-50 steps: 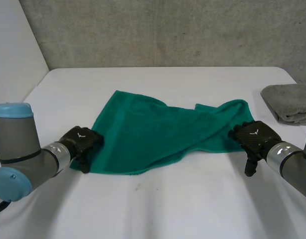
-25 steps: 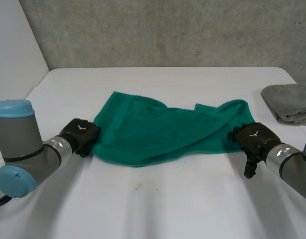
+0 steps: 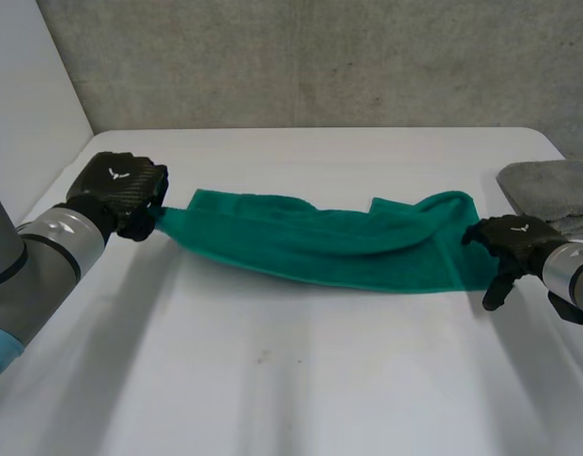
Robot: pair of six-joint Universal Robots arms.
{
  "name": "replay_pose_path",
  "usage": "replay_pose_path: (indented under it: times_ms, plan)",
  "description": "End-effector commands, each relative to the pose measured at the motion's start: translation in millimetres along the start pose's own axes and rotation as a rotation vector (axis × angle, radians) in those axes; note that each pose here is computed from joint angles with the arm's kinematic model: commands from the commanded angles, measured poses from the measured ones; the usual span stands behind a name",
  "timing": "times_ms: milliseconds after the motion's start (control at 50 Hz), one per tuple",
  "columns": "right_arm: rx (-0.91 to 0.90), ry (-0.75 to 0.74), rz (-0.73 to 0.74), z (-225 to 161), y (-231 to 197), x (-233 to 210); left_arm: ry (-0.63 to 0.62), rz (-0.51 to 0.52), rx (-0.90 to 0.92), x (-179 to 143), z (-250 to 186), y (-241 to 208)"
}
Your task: Fold the laundry.
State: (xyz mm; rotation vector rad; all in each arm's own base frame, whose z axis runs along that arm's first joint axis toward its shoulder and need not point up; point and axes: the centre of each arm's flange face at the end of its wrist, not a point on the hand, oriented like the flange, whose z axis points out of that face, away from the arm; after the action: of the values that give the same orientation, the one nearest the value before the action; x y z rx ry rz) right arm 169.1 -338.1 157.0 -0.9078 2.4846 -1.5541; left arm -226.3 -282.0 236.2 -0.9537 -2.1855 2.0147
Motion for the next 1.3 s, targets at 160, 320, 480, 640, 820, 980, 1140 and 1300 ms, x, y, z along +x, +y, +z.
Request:
replay_pose_path:
  times_ms: [160,320,480,640,820,980,1140,1300]
  plan:
    - [-0.022,-0.078,-0.054,37,11,4,0.002,-0.032,0.091,2,-12,-31]
    - [-0.069,-0.128,0.346,21,11,-30,0.028,-0.108,0.239,4,-39,-91]
    - [0.031,-0.182,0.549,2,0,-74,0.063,-0.168,0.304,12,-57,-114]
    - [0.063,-0.104,0.568,4,2,-108,0.061,-0.205,0.348,20,-70,-131]
    - [0.13,-0.046,0.567,21,-4,-122,0.081,-0.211,0.395,28,-88,-145]
    - [0.174,0.012,0.561,43,-10,-121,0.081,-0.265,0.427,25,-103,-154]
    - [0.176,0.033,0.554,64,-9,-129,0.081,-0.305,0.454,21,-114,-161]
    - [0.227,0.035,0.548,72,-23,-128,0.078,-0.316,0.478,17,-127,-168]
